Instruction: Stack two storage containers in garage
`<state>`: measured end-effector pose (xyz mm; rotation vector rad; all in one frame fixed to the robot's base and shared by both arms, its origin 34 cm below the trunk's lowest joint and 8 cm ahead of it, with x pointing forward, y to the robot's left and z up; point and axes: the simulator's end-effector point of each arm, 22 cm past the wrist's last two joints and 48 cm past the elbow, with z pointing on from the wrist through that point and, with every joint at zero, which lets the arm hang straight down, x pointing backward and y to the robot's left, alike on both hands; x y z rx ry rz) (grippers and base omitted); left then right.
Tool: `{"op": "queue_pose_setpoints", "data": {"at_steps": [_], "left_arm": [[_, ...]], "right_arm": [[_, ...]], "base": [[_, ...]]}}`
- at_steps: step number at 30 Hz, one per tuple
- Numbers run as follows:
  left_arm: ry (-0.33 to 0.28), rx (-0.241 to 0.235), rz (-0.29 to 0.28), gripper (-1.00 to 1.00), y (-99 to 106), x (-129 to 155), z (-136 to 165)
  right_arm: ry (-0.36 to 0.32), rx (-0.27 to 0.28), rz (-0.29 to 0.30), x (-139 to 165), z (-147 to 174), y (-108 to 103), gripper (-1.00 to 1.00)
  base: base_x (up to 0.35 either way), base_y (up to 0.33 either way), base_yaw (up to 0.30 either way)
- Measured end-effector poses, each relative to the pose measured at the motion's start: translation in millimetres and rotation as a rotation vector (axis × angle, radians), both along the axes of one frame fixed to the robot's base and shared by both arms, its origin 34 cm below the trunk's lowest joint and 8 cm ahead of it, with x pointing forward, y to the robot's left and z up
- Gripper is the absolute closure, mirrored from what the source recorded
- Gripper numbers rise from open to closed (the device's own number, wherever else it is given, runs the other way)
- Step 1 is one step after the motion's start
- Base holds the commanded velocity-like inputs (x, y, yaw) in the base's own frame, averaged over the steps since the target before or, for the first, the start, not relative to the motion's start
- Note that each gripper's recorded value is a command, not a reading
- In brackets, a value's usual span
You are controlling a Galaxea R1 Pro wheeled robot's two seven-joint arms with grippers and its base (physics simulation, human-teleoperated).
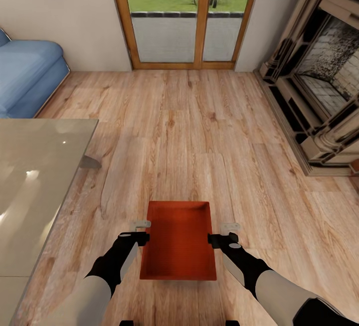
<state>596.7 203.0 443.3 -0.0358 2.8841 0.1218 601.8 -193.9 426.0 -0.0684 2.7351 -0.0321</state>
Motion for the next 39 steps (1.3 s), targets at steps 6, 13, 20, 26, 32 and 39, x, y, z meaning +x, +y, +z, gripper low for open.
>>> {"op": "queue_pose_setpoints", "data": {"at_steps": [6,13,20,26,32,39], "left_arm": [[0.0,0.001,0.001,-1.0,0,0,0],[0.003,0.0,0.001,-1.0,0,-1,-12],[0.004,0.0,0.0,-1.0,0,-3,-25],[0.012,0.001,-0.002,-1.0,0,-6,-37],[0.014,0.001,-0.002,-1.0,0,-8,-48],[0.016,0.002,0.0,-1.0,1,-10,-61]], "right_arm": [[0.0,0.0,0.0,0,0,0,-1.0],[0.0,0.0,0.0,0,-12,0,-1.0],[-0.002,-0.002,-0.004,-1,-24,-1,-1.0],[-0.001,-0.005,-0.008,-3,-35,-3,-1.0],[0.029,-0.033,-0.01,-20,-54,-16,-1.0],[0.029,-0.039,-0.012,-23,-67,-18,-1.0]], "base": [[0.0,0.0,0.0],[0.0,0.0,0.0],[0.0,0.0,0.0],[0.0,0.0,0.0],[0.0,0.0,0.0],[0.0,0.0,0.0]]}}
